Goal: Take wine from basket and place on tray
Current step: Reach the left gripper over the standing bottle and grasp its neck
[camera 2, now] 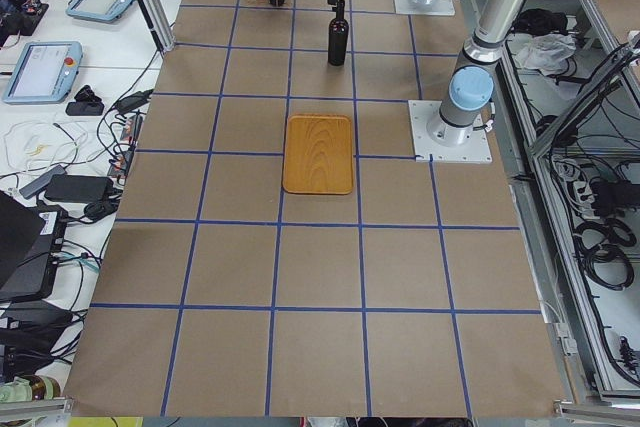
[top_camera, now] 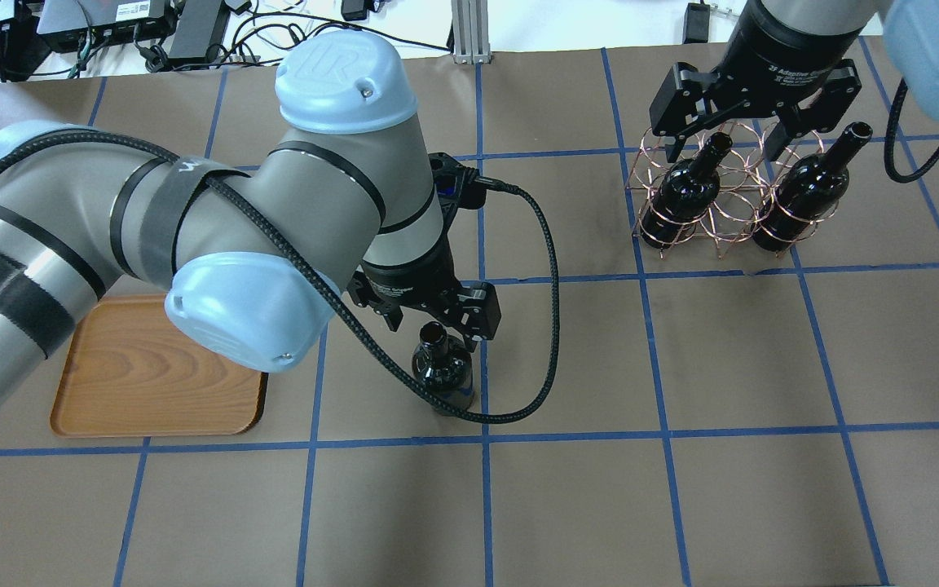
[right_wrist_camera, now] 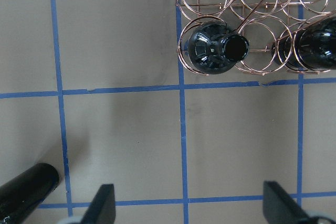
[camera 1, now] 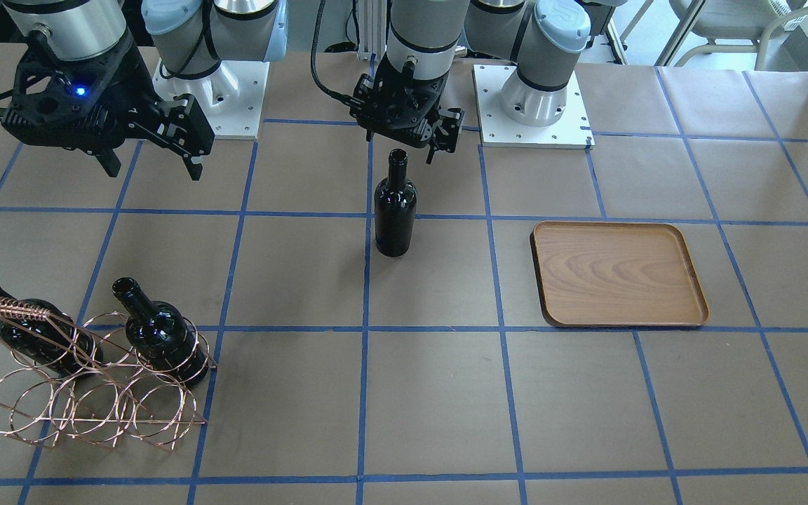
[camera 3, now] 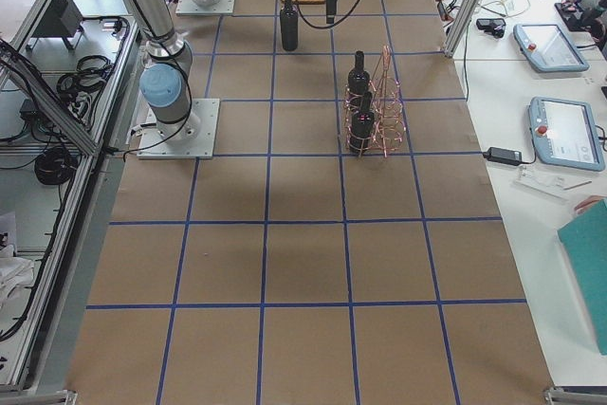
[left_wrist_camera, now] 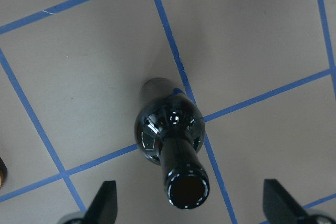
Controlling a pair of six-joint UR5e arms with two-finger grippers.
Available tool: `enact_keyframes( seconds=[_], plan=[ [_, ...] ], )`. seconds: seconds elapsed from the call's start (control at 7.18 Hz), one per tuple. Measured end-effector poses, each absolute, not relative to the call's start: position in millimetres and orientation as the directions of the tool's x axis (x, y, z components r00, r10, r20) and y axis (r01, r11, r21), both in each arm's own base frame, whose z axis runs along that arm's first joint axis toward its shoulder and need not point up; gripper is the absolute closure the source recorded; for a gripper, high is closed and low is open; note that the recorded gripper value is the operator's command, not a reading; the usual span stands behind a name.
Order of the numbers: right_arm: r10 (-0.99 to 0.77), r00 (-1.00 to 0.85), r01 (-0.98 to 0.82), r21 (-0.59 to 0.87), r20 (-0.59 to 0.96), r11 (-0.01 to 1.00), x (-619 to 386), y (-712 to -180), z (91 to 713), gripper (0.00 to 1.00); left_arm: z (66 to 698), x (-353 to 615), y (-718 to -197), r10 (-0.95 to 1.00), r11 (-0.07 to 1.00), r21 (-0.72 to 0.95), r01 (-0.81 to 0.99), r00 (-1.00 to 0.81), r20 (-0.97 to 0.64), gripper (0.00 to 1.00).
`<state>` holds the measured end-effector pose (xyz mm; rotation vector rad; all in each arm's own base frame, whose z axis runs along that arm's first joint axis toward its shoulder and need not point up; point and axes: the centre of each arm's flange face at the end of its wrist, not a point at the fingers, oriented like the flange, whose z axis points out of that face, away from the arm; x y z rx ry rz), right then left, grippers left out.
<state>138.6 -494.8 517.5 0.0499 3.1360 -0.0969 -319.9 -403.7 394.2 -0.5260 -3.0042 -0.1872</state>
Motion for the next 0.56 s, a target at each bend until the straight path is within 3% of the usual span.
enact_keyframes(
  seconds=[0.28, 0.42, 0.56],
  plan=[
    [0.032, -0.999, 0.032, -0.062, -0.007, 0.998, 139.0, -495.3, 517.0, 0.0, 383.8, -321.5, -405.1, 0.346, 0.926, 0.118, 0.358, -0.932, 0.107, 0.29],
    [0.032, -0.999, 0.032, -0.062, -0.008, 0.998, 139.2, -495.9, 516.5, 0.0, 380.7, -321.5, -405.2, 0.352, 0.923, 0.124, 0.364, -0.93, 0.107, 0.44],
    [0.03, -1.0, 0.031, -0.062, -0.008, 0.998, 138.6, -496.5, 516.1, 0.0, 379.2, -321.7, -405.3, 0.355, 0.921, 0.126, 0.367, -0.928, 0.108, 0.44]
  ],
)
